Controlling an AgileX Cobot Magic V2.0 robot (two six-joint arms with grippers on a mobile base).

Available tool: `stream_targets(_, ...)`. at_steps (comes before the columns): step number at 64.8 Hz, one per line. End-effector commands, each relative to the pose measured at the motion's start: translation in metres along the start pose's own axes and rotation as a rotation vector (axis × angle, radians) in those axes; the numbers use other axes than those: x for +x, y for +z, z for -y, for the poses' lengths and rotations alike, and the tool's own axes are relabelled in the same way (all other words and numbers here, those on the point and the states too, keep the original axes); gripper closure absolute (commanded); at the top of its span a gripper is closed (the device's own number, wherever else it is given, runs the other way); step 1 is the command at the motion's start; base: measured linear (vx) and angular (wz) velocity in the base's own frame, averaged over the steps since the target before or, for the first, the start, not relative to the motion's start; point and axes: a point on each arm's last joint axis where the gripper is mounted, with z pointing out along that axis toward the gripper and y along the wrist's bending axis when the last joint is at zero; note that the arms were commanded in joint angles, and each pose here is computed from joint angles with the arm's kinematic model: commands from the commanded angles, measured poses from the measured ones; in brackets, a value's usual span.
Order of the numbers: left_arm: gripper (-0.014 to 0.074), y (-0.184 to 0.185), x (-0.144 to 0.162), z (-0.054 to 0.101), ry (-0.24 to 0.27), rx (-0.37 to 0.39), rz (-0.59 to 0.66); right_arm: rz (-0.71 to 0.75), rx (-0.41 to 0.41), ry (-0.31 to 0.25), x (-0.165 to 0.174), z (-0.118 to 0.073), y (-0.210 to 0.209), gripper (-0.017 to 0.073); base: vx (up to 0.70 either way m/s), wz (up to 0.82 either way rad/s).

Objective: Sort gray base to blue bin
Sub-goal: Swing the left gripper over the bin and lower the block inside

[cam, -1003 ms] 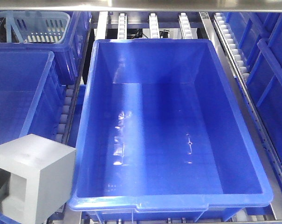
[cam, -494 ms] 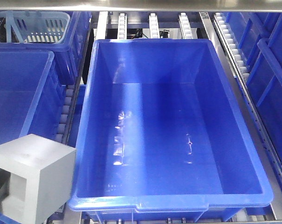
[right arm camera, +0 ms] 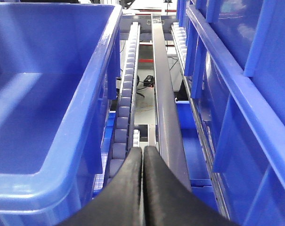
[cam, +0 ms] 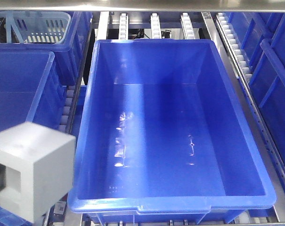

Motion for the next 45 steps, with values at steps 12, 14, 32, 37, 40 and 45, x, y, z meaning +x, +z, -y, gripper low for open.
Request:
stream_targets(12, 0.0589, 0.023, -0.063, 0.009, -0.02, 0.042, 0.174, 0.071, 0.003, -0.011, -0.002, 0.0, 0.0, 0.0568, 0.0, 0.0)
stream_targets(14, 0.0589, 0.028, -0.067, 0.01, -0.02, 0.042, 0.171, 0.071, 0.003, -0.011, -0.002, 0.0, 0.0, 0.0568, 0.0, 0.0)
stream_targets(32, 0.0589, 0.09, -0.08, 0.023, -0.036, 0.102, 0.085, 0.071, 0.003, -0.011, -0.002, 0.0, 0.0, 0.0568, 0.0, 0.0)
stream_targets(37, 0.0589, 0.11, -0.077, 0.033, -0.038, 0.142, 0.04, 0.071, 0.003, -0.011, -0.002, 0.0, 0.0, 0.0568, 0.0, 0.0)
stream_targets(40, 0.0589, 0.127, -0.073, 0.038, -0.038, 0.158, 0.003, 0.071, 0.003, -0.011, -0.002, 0.0, 0.0, 0.0568, 0.0, 0.0)
stream_targets(45, 0.0589, 0.15, -0.069, 0.046, -0.037, 0.176, -0.042, 0.071, 0.003, -0.011, -0.002, 0.0, 0.0, 0.0568, 0.0, 0.0)
